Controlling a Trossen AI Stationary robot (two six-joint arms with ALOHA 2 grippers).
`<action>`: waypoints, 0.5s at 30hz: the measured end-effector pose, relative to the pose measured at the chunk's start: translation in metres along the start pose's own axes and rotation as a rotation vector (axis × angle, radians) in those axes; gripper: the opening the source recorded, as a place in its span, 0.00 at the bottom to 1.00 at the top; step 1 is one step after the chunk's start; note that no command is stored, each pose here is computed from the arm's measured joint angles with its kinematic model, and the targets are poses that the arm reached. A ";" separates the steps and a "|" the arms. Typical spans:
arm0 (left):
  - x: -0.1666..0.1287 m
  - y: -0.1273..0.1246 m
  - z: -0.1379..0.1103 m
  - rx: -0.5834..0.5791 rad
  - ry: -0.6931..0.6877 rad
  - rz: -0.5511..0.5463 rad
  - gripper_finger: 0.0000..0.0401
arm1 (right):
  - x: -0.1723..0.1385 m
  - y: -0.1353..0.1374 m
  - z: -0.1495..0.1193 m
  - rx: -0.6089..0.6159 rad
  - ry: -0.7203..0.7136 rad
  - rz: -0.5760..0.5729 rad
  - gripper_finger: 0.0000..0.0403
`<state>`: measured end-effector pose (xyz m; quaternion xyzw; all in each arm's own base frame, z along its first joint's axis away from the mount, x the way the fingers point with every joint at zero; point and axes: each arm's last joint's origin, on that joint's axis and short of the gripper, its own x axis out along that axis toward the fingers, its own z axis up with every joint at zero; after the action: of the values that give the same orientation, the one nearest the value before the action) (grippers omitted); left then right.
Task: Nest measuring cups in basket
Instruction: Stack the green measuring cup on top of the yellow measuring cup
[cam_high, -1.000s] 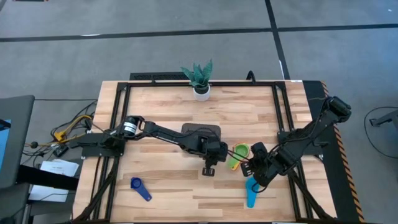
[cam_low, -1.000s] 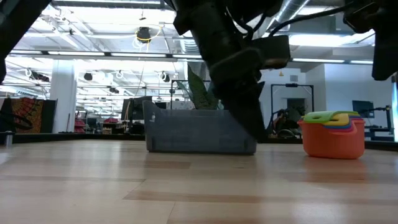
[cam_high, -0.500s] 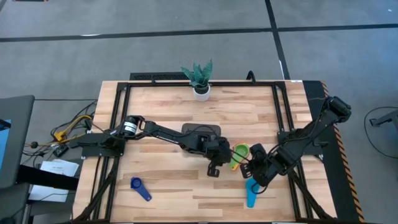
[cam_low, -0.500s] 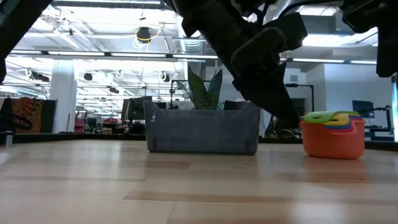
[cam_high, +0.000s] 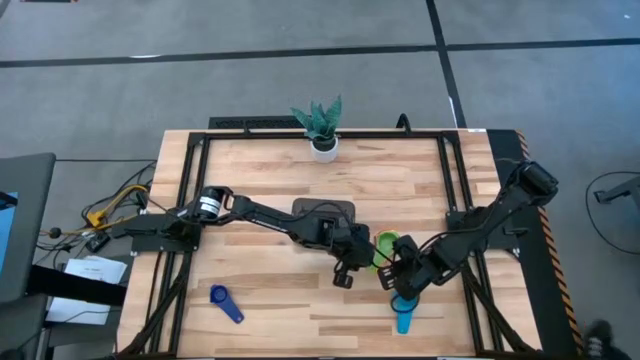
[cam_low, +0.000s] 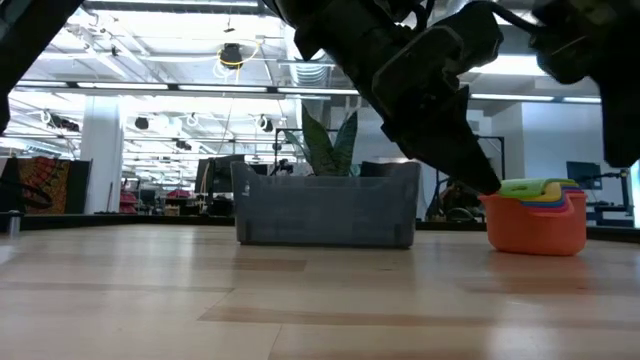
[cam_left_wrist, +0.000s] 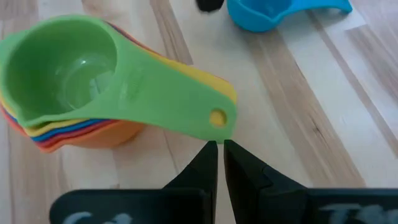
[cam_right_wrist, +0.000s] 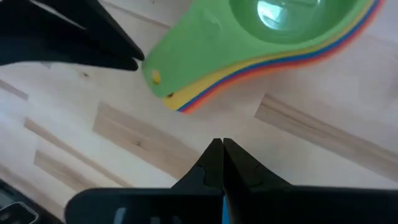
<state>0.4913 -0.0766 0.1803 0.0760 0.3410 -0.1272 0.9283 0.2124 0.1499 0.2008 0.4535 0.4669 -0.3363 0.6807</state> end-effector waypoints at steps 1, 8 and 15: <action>0.000 0.000 0.000 0.001 -0.005 -0.001 0.04 | 0.002 0.001 0.000 -0.009 0.001 0.003 0.04; -0.001 -0.001 0.004 0.003 -0.034 -0.025 0.04 | 0.008 0.006 0.011 -0.031 -0.007 0.005 0.05; -0.002 0.001 0.007 0.025 -0.043 -0.007 0.04 | 0.009 0.007 0.017 -0.056 -0.013 -0.005 0.04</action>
<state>0.4950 -0.0775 0.1870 0.0836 0.3198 -0.1361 0.9339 0.2271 0.1360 0.1965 0.4308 0.4728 -0.3276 0.6954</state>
